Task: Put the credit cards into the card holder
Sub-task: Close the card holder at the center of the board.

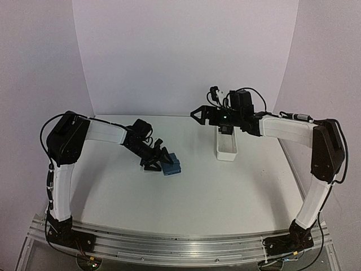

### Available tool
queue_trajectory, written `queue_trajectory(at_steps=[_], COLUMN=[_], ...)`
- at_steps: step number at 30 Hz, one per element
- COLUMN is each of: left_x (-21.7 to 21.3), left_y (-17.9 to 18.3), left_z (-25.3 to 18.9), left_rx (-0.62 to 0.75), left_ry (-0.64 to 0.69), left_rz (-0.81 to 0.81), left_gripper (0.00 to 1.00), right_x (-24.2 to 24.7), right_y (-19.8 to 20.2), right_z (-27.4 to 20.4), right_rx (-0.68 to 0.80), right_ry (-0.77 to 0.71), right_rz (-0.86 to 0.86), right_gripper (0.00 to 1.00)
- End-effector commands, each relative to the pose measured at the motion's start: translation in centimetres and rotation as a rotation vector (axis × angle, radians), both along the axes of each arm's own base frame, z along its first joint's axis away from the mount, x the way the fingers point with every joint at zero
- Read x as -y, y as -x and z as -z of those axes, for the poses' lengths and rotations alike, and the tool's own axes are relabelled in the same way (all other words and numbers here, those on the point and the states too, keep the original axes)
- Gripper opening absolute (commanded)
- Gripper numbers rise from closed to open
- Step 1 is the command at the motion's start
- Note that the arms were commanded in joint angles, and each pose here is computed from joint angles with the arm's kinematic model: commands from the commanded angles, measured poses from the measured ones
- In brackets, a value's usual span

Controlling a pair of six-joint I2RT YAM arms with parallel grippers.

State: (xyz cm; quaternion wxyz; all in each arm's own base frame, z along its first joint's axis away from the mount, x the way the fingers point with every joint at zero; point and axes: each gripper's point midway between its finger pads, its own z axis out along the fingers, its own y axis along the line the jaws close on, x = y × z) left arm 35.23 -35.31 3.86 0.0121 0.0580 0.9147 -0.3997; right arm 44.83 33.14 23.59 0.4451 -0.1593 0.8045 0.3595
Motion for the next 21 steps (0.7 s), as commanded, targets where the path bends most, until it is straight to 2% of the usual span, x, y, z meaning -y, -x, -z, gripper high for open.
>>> queue_trajectory(at_steps=[1,3,7,13,21], left_x=[-2.9,-3.3,-1.7,-0.7,0.9], left_y=[-1.2,-2.5,-4.4,-3.8,-5.3], left_z=[0.9,1.2,0.2,0.2,-0.8], left_rx=[0.072,0.141,0.253,0.24,0.321], left_ry=[-0.131,-0.159,-0.109,-0.046,0.003], left_rz=[-0.012,-0.008,0.057,0.077,0.108], left_gripper=[0.77,0.76,0.76,0.75,0.75], right_x=[0.5,0.5,0.4,0.8,0.6], right_y=[0.9,1.0,1.2,1.4,1.2], right_z=[-3.2,-3.0,-3.1,-3.2,-2.9], right_rx=[0.047,0.043,0.042,0.05,0.046], right_ry=[-0.035,-0.034,-0.037,-0.029,-0.027], right_rz=[0.002,0.0,-0.008,0.001,-0.007], right_gripper=[0.98,0.98,0.98,0.98,0.98])
